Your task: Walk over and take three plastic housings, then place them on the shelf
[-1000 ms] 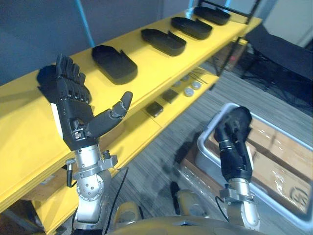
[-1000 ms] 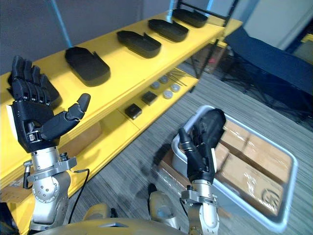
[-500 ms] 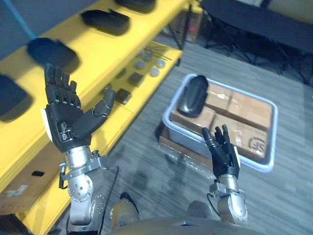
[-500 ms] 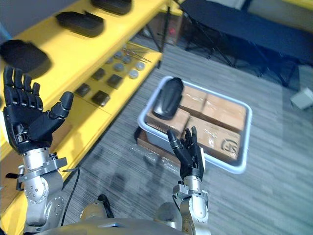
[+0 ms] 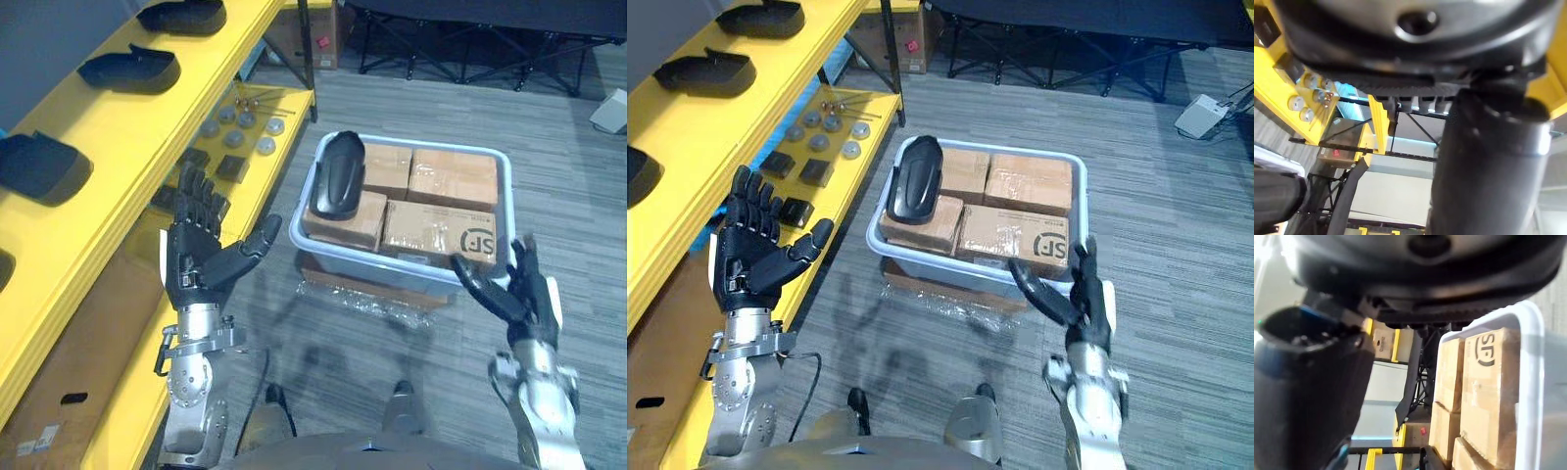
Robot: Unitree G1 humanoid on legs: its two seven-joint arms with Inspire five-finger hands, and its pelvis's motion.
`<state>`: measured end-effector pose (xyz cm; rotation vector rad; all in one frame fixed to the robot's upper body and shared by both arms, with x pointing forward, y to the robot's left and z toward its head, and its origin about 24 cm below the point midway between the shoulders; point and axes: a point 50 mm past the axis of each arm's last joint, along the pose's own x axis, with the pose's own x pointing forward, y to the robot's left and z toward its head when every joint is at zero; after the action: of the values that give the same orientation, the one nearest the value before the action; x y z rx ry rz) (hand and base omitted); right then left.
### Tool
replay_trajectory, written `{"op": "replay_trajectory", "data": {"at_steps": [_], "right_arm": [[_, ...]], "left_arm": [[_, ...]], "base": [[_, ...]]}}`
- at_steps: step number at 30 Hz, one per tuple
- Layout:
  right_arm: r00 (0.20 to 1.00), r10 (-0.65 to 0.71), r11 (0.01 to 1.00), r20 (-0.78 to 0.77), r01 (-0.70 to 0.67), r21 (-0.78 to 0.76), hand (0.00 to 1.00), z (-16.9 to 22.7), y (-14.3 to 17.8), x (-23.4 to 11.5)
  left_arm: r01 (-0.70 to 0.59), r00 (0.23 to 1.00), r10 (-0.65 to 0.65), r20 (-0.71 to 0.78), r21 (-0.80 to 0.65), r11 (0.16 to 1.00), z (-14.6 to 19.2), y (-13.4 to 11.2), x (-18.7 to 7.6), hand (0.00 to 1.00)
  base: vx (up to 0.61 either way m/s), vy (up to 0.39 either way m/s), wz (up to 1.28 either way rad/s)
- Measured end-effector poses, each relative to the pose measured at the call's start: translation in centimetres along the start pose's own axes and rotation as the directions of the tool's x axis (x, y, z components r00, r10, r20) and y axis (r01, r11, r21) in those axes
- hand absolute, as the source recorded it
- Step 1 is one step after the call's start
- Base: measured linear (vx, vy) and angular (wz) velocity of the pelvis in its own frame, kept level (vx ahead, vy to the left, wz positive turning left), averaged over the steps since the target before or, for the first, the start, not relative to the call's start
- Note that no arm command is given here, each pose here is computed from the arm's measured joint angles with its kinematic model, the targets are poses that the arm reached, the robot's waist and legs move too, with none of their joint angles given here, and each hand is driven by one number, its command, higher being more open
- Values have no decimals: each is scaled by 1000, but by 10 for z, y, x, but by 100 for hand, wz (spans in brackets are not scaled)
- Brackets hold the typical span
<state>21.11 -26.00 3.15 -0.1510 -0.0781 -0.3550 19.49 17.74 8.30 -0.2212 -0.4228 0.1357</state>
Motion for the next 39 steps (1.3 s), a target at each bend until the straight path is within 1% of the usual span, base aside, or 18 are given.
{"op": "replay_trajectory", "data": {"at_steps": [2, 3, 5, 6, 8, 11, 13, 15, 17, 18, 20, 24, 26, 28, 29, 33, 36, 39], "right_arm": [[997, -29, 999, 68, 32, -30, 100, 22, 10, 48], [995, -41, 999, 88, 44, -32, 100, 31, 12, 61], [986, -100, 993, 130, 107, -49, 100, 63, 14, 106], [985, -114, 991, 130, 122, -55, 100, 70, 14, 116], [973, -183, 977, 144, 196, -82, 100, 102, 8, 147], [950, -258, 953, 175, 280, -114, 100, 139, 1, 171], [941, -285, 940, 181, 311, -139, 100, 157, -4, 181], [919, -353, 911, 178, 381, -157, 100, 176, -15, 190], [904, -404, 884, 141, 425, -194, 100, 181, -25, 195], [901, -416, 878, 128, 434, -204, 100, 181, -26, 196], [875, -476, 844, 85, 482, -235, 100, 181, -42, 198], [822, -569, 792, -17, 543, -279, 100, 179, -61, 197], [766, -637, 748, -86, 586, -310, 100, 175, -78, 192], [730, -669, 724, -139, 597, -347, 100, 167, -86, 189], [706, -688, 707, -169, 601, -372, 0, 163, -91, 186], [666, -719, 677, -199, 605, -419, 0, 161, -106, 181], [635, -753, 614, -174, 581, -535, 0, 166, -127, 174], [619, -772, 559, -144, 553, -618, 0, 170, -141, 169]], "left_arm": [[25, 999, -27, 38, 38, 999, 5, -6, 17, 100], [28, 998, -31, 48, 57, 998, 6, -7, 21, 100], [39, 998, -45, 50, 117, 992, 3, -11, 32, 100], [42, 998, -47, 41, 120, 992, 2, -11, 33, 100], [66, 998, -65, -8, 122, 990, -8, -15, 35, 100], [127, 990, -120, -71, 108, 986, -20, -24, 31, 100], [157, 984, -148, -99, 98, 983, -26, -29, 28, 100], [225, 967, -214, -138, 71, 972, -36, -42, 26, 100], [268, 952, -256, -168, 50, 962, -43, -51, 23, 100], [275, 949, -264, -171, 47, 960, -44, -53, 23, 100], [297, 938, -288, -192, 20, 955, -51, -62, 23, 100], [293, 928, -286, -238, -5, 956, -61, -65, 18, 100], [287, 920, -278, -275, -10, 958, -68, -66, 12, 100], [264, 916, -257, -307, -21, 964, -74, -64, 9, 100], [259, 911, -252, -327, -21, 966, -78, -64, 6, 100], [263, 898, -258, -356, -36, 964, -83, -70, -2, 100], [246, 904, -248, -349, -49, 968, -82, -74, -1, 100], [223, 909, -228, -349, -55, 973, -82, -71, 1, 100]], "base": [[-199, 124, 27], [-218, 114, 30], [-205, 106, 23], [-117, 80, 23], [-35, 44, 33], [-3, 20, 25], [0, 13, 10], [-11, 14, 22], [-29, 16, 13], [-52, 18, 6], [-53, 15, 11], [-103, 20, 0], [-107, 7, 2], [-93, 0, 6], [-65, -6, 6], [-51, 3, 5], [-45, -3, 16], [-28, -15, 10]]}}
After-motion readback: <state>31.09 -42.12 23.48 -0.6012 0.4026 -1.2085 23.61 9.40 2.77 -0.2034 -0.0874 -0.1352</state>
